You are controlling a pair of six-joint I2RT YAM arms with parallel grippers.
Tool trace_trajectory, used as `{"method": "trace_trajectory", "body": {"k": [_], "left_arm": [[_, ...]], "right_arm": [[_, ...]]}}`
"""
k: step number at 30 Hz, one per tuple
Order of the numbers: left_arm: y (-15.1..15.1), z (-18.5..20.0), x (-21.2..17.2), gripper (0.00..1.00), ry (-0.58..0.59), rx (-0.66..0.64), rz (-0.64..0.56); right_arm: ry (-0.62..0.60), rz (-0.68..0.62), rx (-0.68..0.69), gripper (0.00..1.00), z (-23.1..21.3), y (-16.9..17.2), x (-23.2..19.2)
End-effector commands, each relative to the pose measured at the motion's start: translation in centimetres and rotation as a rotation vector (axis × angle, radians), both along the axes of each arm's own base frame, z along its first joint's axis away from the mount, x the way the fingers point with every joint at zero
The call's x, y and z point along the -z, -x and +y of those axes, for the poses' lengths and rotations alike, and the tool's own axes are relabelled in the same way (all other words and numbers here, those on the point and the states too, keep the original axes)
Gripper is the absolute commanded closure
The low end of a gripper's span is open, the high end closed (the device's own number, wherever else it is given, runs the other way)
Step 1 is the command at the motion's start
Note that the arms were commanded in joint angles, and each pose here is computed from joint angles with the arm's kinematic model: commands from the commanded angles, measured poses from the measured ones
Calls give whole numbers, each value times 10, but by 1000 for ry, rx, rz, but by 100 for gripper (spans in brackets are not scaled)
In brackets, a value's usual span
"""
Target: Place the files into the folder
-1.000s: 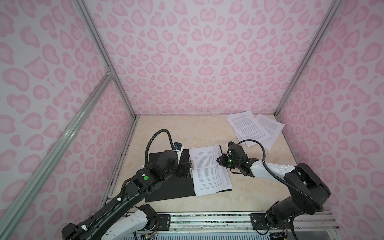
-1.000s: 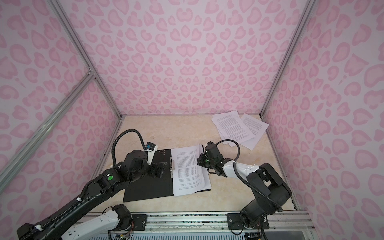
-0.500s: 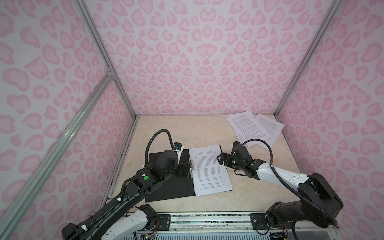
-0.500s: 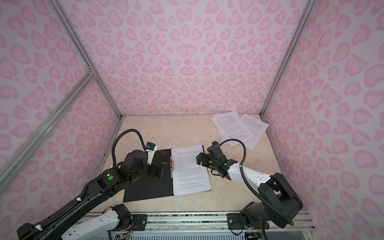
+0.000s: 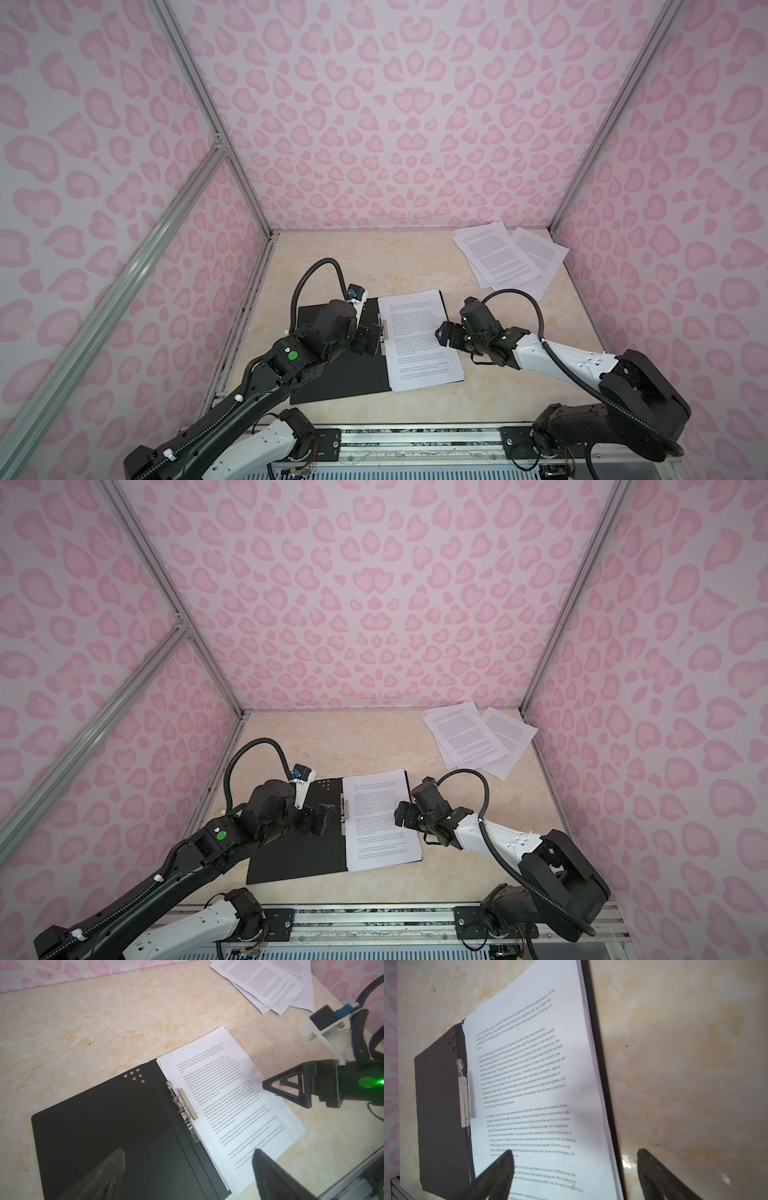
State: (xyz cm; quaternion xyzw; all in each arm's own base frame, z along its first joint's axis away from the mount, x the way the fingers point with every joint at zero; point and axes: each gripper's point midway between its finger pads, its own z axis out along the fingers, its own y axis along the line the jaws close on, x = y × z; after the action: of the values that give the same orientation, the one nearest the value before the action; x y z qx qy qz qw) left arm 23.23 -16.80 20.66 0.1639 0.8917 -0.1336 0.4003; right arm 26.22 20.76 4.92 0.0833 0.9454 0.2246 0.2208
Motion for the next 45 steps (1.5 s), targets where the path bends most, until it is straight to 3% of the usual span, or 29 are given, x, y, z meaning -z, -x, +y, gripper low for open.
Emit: {"method": "trace_trajectory", "body": {"k": [1,35,40,45], "left_arm": [[-1,0,-1,3,2,1,-6],[1,2,-6,3,15,1,-21],[2,2,-5,3,12,0,-21],[1,1,-3,3,11,3,-12]], "right_arm": [[-5,29,24,8,1,2,10],[41,37,5,9,14,7,12],[72,-26,28,5,-15,-30,-10],[156,-108,85,9,-71,-98,-36]]}}
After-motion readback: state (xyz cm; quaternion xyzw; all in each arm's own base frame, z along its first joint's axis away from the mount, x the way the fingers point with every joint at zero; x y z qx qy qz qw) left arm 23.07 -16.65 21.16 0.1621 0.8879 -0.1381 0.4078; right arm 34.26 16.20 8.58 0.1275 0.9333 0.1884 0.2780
